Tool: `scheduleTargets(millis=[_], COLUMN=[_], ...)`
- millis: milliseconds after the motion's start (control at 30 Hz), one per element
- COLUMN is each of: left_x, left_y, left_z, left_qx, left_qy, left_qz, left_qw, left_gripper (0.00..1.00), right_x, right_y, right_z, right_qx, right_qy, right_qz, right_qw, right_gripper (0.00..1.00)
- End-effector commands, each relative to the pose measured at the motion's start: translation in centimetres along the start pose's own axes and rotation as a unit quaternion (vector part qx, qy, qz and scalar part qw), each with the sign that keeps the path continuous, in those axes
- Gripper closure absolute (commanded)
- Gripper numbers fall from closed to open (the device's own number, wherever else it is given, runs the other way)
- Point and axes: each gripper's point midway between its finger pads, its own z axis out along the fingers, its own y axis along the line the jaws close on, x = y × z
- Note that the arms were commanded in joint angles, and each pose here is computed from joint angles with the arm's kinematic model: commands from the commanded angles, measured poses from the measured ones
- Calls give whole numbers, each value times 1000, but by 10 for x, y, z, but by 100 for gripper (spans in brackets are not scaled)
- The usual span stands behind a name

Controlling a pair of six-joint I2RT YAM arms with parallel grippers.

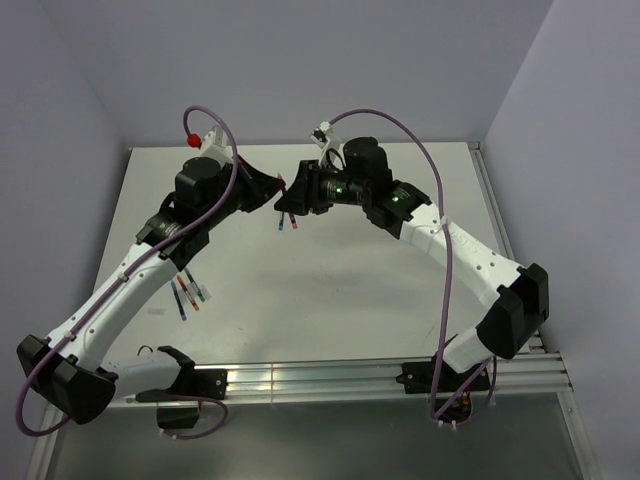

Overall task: Insert the pens into the pen caps
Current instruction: Pick up the pen from the center of the board.

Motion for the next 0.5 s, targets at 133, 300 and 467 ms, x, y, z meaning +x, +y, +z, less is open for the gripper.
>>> scheduleTargets(millis=[133,300,467], left_x=[-11,-12,-14], left_y=[-27,-29,-28], left_z=[-3,-5,-5], left_qx=[43,47,45], left_qy=[-22,-24,-28], left_qz=[-4,-3,-1], left_qw=[999,999,999], left_gripper=[100,100,100], right_x=[-22,-19,-16], right_y=[19,16,12], right_z=[2,4,6], right_qx=[-22,-18,-12], right_qy=[-29,-25,-21], right_qz=[-15,-10,-7], right_qw=[999,999,1000], right_gripper=[53,61,66])
